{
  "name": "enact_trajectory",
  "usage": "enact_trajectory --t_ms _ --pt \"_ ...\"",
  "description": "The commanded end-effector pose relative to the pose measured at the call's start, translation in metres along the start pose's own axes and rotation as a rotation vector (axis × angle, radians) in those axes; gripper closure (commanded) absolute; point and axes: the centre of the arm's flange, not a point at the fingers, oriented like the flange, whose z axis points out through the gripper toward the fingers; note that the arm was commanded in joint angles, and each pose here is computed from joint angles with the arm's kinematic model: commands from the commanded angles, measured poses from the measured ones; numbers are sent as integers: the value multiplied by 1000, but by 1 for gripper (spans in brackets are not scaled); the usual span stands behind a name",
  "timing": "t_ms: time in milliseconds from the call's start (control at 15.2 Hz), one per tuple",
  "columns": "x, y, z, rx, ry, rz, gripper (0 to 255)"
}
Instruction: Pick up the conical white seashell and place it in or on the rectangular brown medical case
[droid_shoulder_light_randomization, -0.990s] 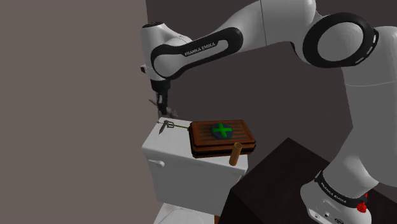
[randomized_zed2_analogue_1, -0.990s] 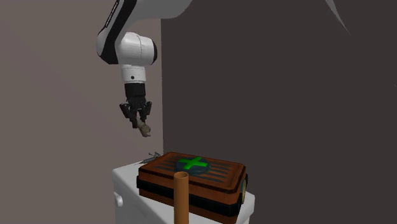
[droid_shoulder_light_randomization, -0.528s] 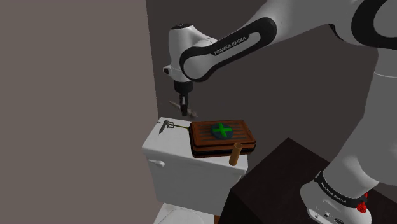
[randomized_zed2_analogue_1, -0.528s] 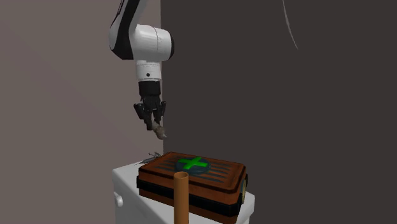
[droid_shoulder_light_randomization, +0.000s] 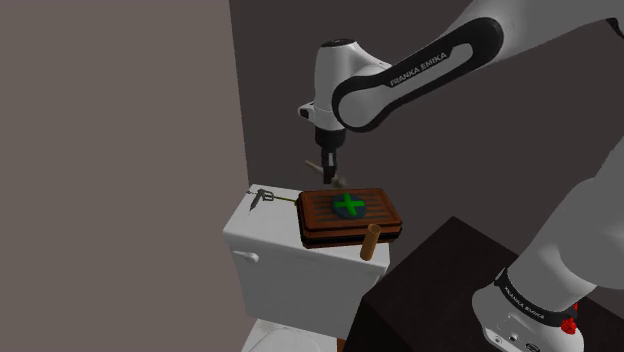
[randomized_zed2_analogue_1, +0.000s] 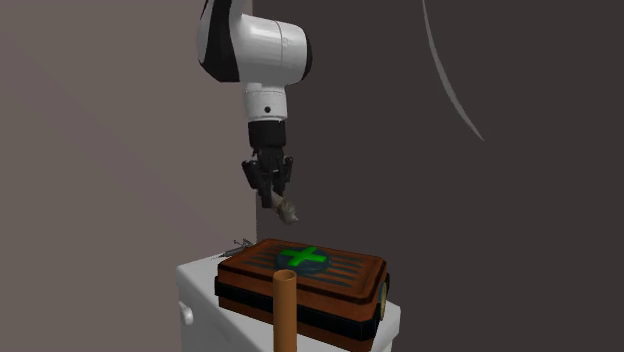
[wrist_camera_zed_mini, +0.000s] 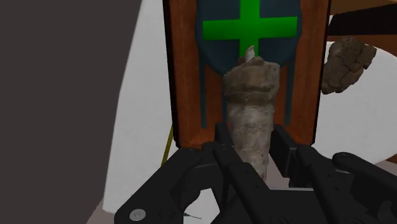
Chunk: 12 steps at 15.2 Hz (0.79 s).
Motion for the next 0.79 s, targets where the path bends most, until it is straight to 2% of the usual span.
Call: enact_trajectory --t_ms 0,264,726 --pt "-28 -2 2 0 0 0 255" --pt "-87 -8 3 0 0 0 255" --pt "-85 -10 40 0 0 0 255"
